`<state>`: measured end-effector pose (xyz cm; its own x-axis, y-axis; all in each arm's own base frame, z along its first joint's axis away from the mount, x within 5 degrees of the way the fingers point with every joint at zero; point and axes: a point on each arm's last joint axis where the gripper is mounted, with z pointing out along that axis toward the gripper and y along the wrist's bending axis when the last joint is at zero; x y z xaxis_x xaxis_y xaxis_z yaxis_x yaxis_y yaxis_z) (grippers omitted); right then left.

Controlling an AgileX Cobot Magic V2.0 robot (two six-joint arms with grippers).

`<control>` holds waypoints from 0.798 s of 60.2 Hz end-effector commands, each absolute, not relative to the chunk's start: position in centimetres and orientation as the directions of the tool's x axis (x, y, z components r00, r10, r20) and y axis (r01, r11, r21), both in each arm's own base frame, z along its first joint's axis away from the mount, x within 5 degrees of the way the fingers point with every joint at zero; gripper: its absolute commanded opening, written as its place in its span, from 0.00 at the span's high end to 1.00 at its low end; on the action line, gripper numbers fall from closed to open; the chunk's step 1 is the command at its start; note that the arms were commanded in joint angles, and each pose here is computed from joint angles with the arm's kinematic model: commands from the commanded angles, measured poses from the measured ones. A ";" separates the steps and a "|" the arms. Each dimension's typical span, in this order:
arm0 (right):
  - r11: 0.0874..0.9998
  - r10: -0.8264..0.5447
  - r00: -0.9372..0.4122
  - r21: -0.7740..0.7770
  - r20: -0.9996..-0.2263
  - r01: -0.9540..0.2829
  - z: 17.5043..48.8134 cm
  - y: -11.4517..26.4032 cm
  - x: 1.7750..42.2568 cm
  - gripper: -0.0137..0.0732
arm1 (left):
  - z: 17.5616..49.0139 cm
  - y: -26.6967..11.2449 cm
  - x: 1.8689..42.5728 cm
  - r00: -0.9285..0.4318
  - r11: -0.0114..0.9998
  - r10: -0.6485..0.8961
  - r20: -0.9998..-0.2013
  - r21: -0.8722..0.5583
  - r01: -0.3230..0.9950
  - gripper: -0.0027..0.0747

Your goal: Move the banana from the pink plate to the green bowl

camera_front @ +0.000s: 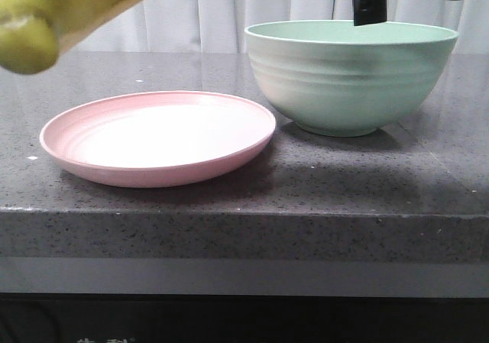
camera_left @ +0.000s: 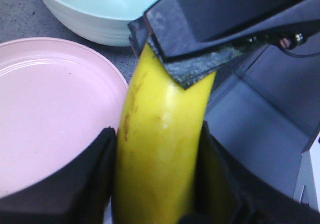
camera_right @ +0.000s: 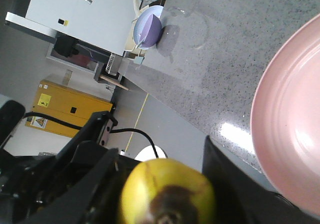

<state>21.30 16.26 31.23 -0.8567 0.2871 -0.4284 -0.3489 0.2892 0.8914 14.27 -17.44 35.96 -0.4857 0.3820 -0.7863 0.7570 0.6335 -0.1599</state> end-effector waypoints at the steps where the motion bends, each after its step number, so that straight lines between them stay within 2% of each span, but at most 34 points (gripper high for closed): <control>1: 0.186 0.346 -0.840 0.908 -0.418 -0.375 33.5 16.3 21.3 0.66 | 38.2 -17.4 14.1 -0.428 0.622 0.284 -0.858 -0.175 0.763 0.83; 5: 0.187 0.346 -0.840 0.908 -0.417 -0.374 33.5 16.3 21.3 0.71 | 38.2 -17.4 14.1 -0.425 0.623 0.286 -0.859 -0.171 0.763 0.75; 16: 0.207 0.354 -0.838 0.908 -0.416 -0.364 33.2 16.3 21.6 0.72 | 38.2 -17.4 14.2 -0.418 0.624 0.285 -0.863 -0.164 0.764 0.33; 22: 0.272 0.354 -0.805 0.876 -0.476 -0.398 33.6 16.3 22.4 0.72 | 38.2 -17.4 14.2 -0.414 0.625 0.288 -0.864 -0.158 0.764 0.20; 32: 0.408 0.334 -0.698 0.764 -0.634 -0.499 36.0 16.4 24.2 0.72 | 38.3 -17.3 14.1 -0.412 0.624 0.286 -0.865 -0.158 0.765 0.18; 37: 0.480 0.318 -0.599 0.670 -0.734 -0.566 38.4 16.0 25.6 0.72 | 38.5 -17.1 13.9 -0.408 0.623 0.283 -0.868 -0.158 0.766 0.18; 48: 0.566 0.312 -0.441 0.538 -0.841 -0.625 42.8 13.4 28.5 0.72 | 39.0 -16.6 13.5 -0.394 0.620 0.269 -0.879 -0.155 0.769 0.18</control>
